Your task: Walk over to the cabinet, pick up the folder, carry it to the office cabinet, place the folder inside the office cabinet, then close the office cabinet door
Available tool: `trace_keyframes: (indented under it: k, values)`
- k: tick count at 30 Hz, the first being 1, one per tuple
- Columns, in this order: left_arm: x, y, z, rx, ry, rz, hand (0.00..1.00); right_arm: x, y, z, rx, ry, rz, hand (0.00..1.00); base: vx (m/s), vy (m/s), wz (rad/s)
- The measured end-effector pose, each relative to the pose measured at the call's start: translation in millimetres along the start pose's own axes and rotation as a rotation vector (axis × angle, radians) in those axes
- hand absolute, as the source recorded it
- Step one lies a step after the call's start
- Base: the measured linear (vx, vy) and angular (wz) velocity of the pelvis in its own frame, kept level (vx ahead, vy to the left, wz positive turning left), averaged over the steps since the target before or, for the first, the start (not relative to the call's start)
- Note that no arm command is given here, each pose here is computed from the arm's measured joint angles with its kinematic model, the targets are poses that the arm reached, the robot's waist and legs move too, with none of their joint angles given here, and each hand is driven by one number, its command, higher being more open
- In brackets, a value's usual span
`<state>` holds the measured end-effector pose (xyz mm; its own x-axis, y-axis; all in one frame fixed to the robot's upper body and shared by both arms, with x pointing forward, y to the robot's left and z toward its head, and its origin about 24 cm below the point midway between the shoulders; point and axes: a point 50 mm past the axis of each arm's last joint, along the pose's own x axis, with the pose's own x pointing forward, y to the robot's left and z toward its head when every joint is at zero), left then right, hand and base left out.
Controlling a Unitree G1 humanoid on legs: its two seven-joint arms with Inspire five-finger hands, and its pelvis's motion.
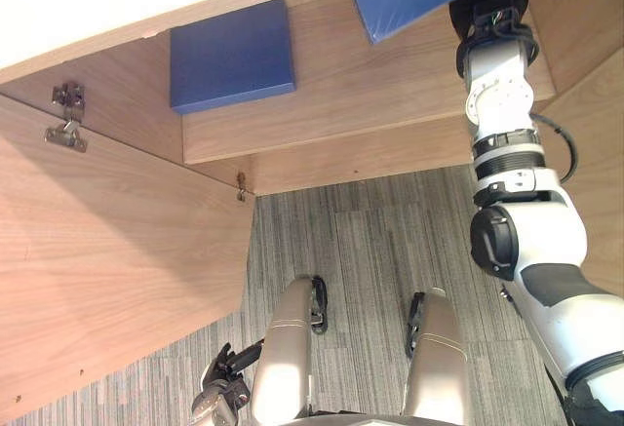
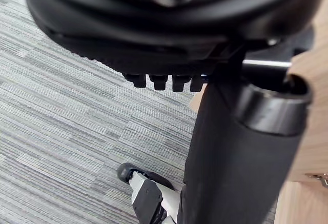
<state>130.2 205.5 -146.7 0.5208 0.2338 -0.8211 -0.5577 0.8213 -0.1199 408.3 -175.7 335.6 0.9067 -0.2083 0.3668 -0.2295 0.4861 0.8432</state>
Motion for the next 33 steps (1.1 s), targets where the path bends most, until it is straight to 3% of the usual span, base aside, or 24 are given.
trace_keyframes:
  k: [5, 17, 18, 25, 27, 32, 33]
  values:
    - [0.8, -14.3, 3.5, 0.02, -0.009, -0.052, 1.0, 7.2, 6.3, 19.3, 0.058, -0.02, -0.034, 0.0, -0.01, -0.066, 0.36]
    - [-3.1, -36.9, 13.2, 0.161, -0.058, -0.165, 1.0, 8.6, -11.7, 66.1, 0.257, -0.2, -0.157, 0.0, -0.01, -0.111, 0.27]
    - [-3.8, -38.3, 13.7, 0.173, -0.061, -0.175, 1.0, 8.4, -13.6, 71.2, 0.269, -0.214, -0.172, 1.0, -0.02, -0.096, 0.08]
    - [-14.1, -45.3, 22.5, 0.261, -0.112, -0.263, 1.0, 5.6, -19.8, 107.8, 0.26, -0.296, -0.221, 1.0, 0.01, -0.102, 0.03]
    - [-17.5, -45.4, 22.7, 0.251, -0.123, -0.277, 1.0, 7.0, -17.9, 99.2, 0.119, -0.251, -0.211, 1.0, 0.04, -0.146, -0.37]
    - [-17.9, -37.0, 21.6, 0.284, -0.11, -0.272, 1.0, 5.4, -48.1, 95.7, -0.262, -0.187, -0.307, 1.0, 0.03, -0.074, -0.11]
    - [-17.7, -35.9, 20.5, 0.274, -0.094, -0.269, 1.0, 6.0, -49.5, 89.5, -0.412, -0.151, -0.307, 1.0, 0.02, -0.009, -0.08]
